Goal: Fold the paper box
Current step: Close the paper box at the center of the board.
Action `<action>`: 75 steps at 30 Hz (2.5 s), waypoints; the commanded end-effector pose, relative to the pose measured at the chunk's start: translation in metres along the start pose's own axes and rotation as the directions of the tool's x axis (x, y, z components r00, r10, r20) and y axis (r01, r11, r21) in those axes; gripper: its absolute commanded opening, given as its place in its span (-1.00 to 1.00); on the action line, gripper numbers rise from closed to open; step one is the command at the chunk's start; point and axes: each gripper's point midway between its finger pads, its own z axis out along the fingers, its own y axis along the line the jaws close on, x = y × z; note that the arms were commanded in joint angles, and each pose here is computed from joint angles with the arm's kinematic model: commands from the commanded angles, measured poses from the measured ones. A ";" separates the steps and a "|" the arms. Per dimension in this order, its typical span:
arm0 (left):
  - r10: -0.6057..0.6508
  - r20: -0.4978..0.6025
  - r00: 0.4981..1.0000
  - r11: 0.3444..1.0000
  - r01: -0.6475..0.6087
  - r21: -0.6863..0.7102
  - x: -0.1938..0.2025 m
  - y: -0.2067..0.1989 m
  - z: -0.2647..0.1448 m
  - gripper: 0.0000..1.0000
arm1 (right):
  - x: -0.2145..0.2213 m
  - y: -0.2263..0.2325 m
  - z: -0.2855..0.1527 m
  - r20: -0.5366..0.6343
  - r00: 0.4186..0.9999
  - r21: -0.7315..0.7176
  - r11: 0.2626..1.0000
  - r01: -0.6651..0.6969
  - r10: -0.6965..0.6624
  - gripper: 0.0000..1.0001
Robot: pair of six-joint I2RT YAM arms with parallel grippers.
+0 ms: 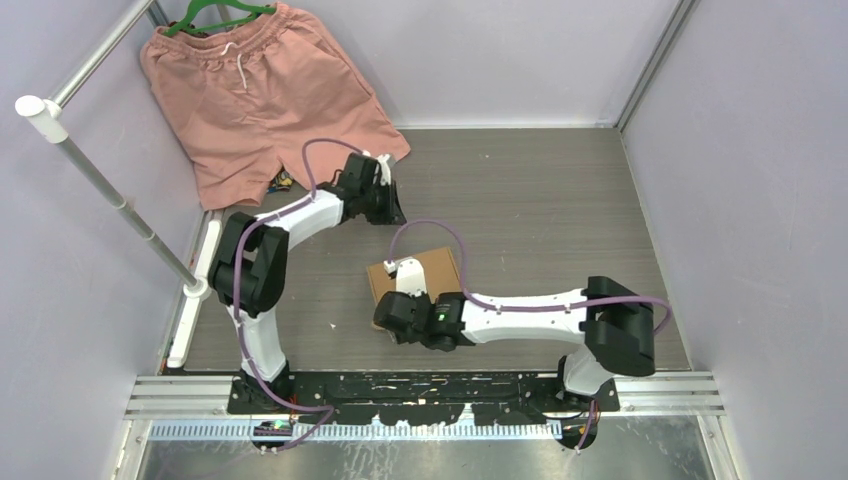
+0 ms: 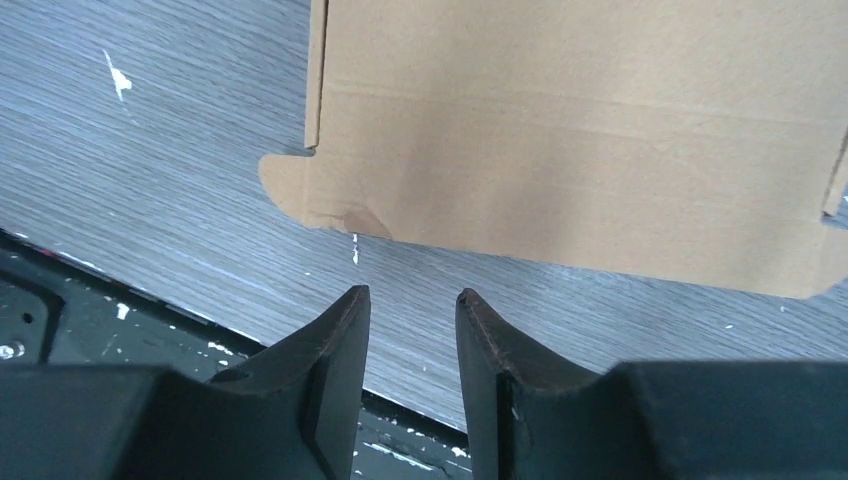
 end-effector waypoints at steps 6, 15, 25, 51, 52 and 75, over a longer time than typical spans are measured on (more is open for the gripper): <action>0.062 0.073 0.995 0.996 -0.066 0.053 -0.041 -0.029 -0.038 -0.78 | -0.037 -0.033 -0.016 0.068 0.997 0.021 0.999 -0.044 0.043 -0.14; 0.043 -0.010 0.999 0.998 -0.043 0.039 -0.015 -0.010 -0.005 -1.00 | -0.040 -0.050 0.000 0.044 0.995 0.007 0.996 -0.087 0.087 -0.31; 0.088 -0.112 0.990 0.992 -0.098 -0.086 0.013 0.005 0.010 -1.00 | -0.029 -0.036 0.010 0.001 0.997 -0.037 0.996 -0.082 0.082 -0.34; 0.253 -0.152 0.955 0.929 -0.284 -0.236 0.039 -0.018 -0.047 -0.64 | -0.013 -0.043 0.015 -0.003 0.995 -0.022 0.994 -0.104 0.104 -0.34; 0.253 -0.160 0.954 0.929 -0.286 -0.235 0.042 -0.017 -0.044 -0.64 | -0.013 -0.043 0.015 -0.003 0.994 -0.023 0.994 -0.107 0.107 -0.34; 0.203 -0.272 0.941 0.912 -0.282 -0.298 0.053 0.019 0.002 -0.67 | -0.007 -0.044 0.028 -0.025 0.995 -0.009 0.995 -0.100 0.099 -0.34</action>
